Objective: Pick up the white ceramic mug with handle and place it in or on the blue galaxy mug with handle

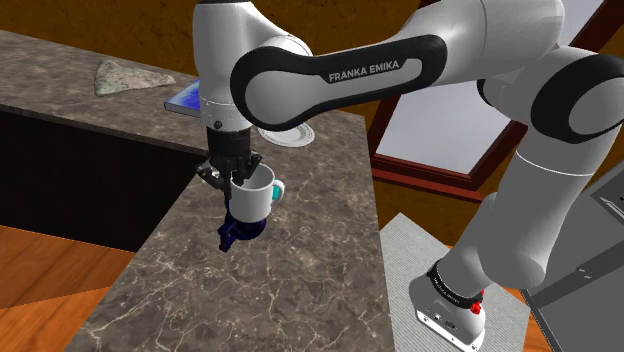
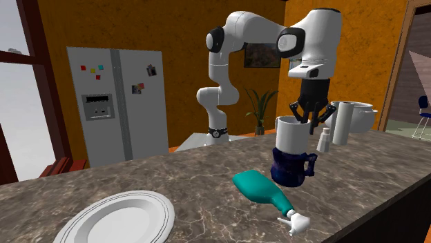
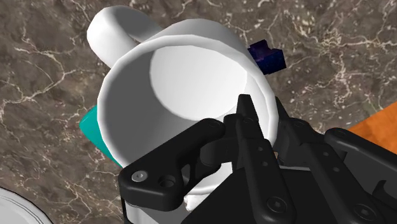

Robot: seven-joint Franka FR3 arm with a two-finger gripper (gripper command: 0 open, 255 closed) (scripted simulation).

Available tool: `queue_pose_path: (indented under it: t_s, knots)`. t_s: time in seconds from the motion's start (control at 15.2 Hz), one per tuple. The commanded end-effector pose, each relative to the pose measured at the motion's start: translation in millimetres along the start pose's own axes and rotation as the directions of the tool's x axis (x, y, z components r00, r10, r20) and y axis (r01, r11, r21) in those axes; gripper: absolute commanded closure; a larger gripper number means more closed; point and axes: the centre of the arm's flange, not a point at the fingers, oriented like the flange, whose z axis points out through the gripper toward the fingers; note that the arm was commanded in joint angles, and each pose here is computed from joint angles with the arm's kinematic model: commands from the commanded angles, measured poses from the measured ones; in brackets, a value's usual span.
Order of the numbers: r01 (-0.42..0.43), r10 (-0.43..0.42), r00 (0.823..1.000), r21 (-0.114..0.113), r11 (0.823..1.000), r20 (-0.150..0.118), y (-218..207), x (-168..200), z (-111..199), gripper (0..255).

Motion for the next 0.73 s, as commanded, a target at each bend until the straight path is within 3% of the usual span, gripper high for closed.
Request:
queue_pose_path:
  t_s: [0.0,0.2,0.26,0.59,0.66]
  knots:
    - [0.000,0.000,1.000,0.000,1.000,0.000,0,0,0,255]
    - [0.000,0.000,1.000,0.000,1.000,0.000,0,0,0,255]
    - [0.000,0.000,1.000,0.000,1.000,0.000,0,0,0,0]
    - [0.000,0.000,1.000,0.000,1.000,0.000,0,0,0,0]
    - [0.000,0.000,1.000,0.000,1.000,0.000,0,0,-13,0]
